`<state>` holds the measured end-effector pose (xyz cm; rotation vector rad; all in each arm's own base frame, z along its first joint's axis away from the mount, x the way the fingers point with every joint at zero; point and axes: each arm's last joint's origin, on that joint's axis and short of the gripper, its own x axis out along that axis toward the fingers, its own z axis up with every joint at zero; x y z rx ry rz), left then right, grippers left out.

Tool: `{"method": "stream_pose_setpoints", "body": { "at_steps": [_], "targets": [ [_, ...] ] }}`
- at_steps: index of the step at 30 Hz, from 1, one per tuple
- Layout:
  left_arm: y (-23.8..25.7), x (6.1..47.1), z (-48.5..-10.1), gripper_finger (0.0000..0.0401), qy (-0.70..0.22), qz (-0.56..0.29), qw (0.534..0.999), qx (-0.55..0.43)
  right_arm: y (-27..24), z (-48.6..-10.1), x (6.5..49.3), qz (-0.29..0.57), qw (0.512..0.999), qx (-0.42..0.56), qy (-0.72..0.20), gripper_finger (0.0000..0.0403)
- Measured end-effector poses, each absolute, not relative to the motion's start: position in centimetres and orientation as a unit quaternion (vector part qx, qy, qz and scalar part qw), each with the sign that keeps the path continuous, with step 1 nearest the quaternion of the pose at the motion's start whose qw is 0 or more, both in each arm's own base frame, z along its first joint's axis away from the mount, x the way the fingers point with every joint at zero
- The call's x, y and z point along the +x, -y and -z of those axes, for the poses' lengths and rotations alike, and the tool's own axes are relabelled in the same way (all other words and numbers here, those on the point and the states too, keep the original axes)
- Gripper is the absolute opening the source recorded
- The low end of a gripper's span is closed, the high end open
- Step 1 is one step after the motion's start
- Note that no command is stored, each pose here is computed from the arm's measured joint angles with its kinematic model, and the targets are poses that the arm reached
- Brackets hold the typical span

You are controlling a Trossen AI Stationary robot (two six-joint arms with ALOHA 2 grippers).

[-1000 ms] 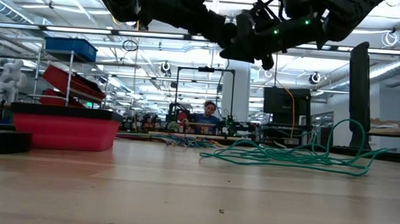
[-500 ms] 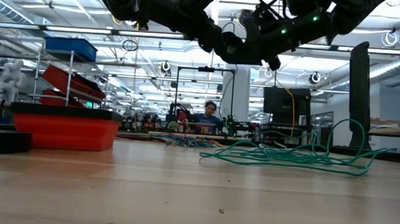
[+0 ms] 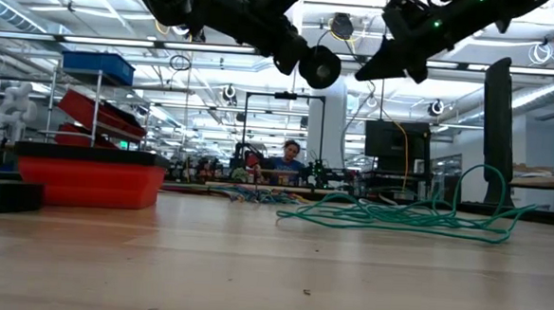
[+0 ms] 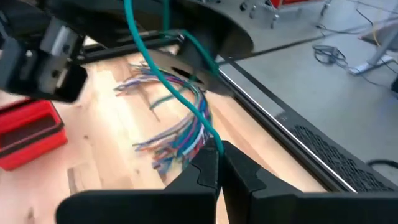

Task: Coil cords
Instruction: Coil the green wire onto the spool

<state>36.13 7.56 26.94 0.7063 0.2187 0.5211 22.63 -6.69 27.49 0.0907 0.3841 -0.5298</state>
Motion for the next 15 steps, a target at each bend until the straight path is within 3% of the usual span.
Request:
{"method": "stream_pose_setpoints", "body": {
  "at_steps": [15],
  "targets": [
    [-6.3, 34.9, -29.4, 0.0000, -0.063, -0.217, 0.924, 0.309, 8.5, -26.8, 20.4, 0.334, 0.906, 0.022, -0.259, 0.0000]
  ]
}}
